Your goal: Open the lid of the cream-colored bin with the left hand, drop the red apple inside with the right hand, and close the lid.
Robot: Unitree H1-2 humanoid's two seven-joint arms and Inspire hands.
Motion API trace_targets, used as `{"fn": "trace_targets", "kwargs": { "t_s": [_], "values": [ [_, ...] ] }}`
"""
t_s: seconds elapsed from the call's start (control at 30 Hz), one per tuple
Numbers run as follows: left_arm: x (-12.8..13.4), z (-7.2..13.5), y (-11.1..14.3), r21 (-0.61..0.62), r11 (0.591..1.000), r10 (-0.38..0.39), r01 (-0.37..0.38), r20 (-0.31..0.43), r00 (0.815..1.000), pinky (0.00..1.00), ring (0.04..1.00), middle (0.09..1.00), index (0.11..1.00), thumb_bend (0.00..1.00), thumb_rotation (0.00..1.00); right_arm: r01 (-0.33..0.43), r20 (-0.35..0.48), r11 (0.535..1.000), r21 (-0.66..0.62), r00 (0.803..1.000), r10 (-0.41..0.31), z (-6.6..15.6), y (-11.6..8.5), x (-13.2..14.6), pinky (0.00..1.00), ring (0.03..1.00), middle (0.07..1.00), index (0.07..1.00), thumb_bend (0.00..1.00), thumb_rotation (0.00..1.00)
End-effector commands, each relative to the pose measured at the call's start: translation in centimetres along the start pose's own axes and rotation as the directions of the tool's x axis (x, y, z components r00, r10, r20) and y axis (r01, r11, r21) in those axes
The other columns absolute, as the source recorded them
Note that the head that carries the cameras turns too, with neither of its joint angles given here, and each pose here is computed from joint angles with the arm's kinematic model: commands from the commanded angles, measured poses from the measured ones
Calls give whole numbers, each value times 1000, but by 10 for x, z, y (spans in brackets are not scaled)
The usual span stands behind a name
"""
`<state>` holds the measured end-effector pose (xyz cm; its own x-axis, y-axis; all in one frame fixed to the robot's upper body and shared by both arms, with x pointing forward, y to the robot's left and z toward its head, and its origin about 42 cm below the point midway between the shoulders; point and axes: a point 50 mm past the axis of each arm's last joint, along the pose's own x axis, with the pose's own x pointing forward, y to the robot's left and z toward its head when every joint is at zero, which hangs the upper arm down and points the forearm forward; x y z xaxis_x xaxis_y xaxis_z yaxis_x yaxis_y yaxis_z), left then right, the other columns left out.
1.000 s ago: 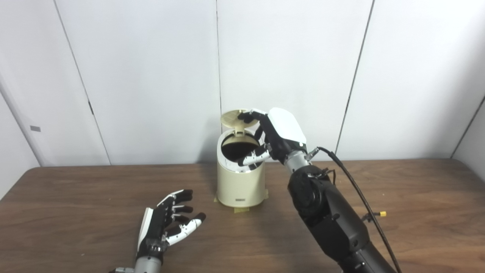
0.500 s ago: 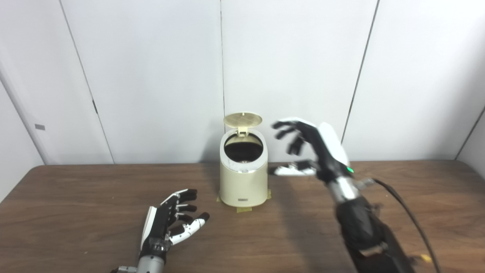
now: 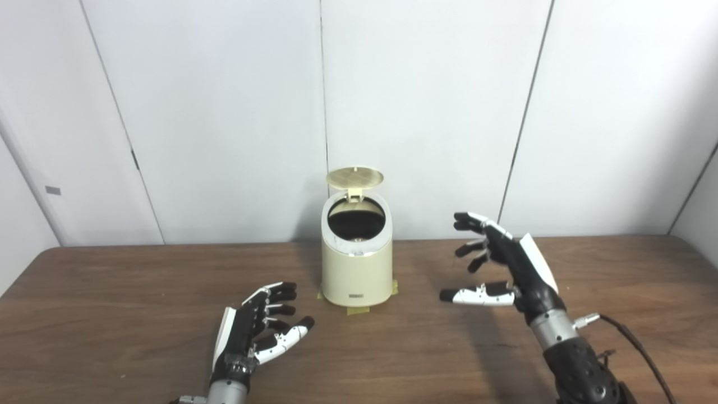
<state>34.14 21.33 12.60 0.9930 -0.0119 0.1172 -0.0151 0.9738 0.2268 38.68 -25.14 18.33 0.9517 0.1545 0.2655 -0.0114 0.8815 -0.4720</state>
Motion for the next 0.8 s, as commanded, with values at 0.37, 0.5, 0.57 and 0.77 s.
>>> {"fn": "trace_targets", "kwargs": {
  "t_s": [0.37, 0.5, 0.57, 0.77],
  "values": [
    [53, 87, 21, 80, 997, -13, -11, 293, 956, 749, 845, 879, 897, 852, 421, -16, 25, 1000, -19, 1000, 17, 3, 5, 4, 503, 661, 839, 869, 853, 240],
    [71, 116, 24, 96, 995, -26, -8, 349, 937, 726, 877, 912, 928, 866, 443, -22, 17, 1000, -8, 1000, 22, 2, 7, 2, 504, 657, 843, 872, 841, 255],
    [81, 130, 26, 112, 994, -42, 0, 377, 925, 717, 890, 925, 938, 869, 441, -23, 20, 1000, 4, 1000, 23, 2, 9, 1, 508, 664, 843, 868, 841, 250],
    [103, 160, 27, 167, 986, -71, 2, 407, 911, 731, 914, 941, 957, 908, 452, -26, 21, 1000, 8, 999, 25, 4, 12, -1, 506, 652, 841, 858, 828, 234]
  ]
}}
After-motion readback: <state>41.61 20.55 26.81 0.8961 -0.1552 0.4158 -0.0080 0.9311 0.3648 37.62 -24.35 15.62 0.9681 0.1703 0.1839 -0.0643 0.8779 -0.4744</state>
